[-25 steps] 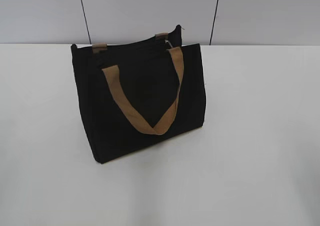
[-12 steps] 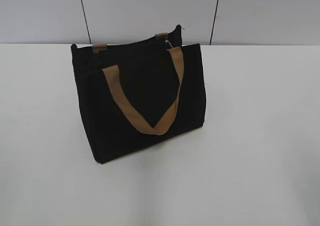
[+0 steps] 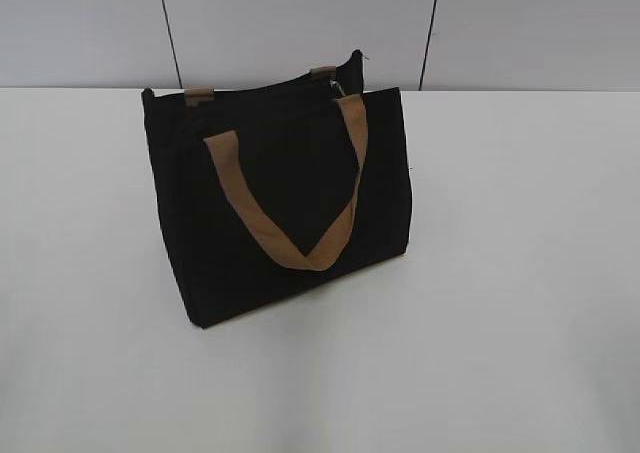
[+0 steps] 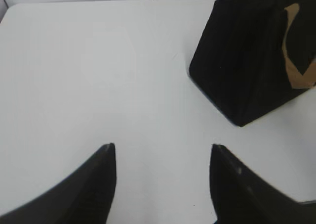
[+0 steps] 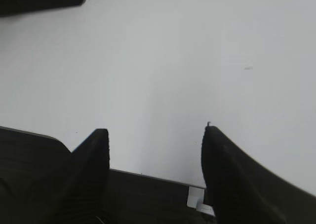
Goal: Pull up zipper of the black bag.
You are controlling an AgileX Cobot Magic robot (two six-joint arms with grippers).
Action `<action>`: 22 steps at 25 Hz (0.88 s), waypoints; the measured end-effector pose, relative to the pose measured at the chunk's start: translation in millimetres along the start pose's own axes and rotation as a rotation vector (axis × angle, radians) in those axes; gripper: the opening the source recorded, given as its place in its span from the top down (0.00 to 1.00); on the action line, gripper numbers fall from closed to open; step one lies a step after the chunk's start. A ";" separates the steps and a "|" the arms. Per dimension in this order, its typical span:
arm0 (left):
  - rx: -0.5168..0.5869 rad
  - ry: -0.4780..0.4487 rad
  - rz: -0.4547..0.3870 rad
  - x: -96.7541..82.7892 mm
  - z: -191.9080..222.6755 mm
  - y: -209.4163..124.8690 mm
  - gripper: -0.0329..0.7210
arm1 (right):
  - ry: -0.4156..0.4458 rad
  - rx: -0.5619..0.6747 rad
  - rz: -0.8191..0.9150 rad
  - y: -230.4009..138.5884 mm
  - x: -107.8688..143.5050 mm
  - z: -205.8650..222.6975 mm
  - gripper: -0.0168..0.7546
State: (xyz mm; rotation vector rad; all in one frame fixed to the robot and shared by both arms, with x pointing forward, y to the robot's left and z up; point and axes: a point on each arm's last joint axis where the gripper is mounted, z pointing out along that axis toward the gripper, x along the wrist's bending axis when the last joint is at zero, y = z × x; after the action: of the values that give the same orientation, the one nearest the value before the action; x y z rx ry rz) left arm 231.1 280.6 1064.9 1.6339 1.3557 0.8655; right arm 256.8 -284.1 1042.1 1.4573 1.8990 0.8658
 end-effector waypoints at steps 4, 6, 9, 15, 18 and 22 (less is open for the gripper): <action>-0.025 -0.067 0.054 -4.0 -4.3 -2.2 0.36 | 0.012 -0.023 -0.022 -2.5 1.5 -2.9 0.39; -0.027 -0.075 0.063 -4.3 -4.4 -2.2 0.36 | 0.026 -0.027 -0.033 -2.8 2.0 -3.4 0.39; -0.027 -0.077 0.067 -4.4 -4.4 -2.2 0.36 | 0.032 -0.040 -0.040 -3.7 2.7 -4.9 0.39; -0.020 -0.022 0.011 -1.3 -3.9 -2.3 0.38 | 0.032 -0.042 -0.033 -4.4 2.1 -5.6 0.39; -0.020 0.022 -0.010 -0.4 -3.2 -2.1 0.43 | 0.021 -0.040 -0.027 -4.7 1.1 -5.6 0.39; -0.019 0.055 -0.015 -0.5 -2.6 -1.8 0.44 | 0.005 -0.036 -0.066 -5.1 -0.3 -5.5 0.39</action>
State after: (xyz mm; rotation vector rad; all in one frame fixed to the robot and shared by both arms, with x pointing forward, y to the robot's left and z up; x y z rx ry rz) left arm 227.9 280.6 1064.3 1.5945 1.3912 0.9175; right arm 249.6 -286.1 1041.5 1.3649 1.9144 0.8696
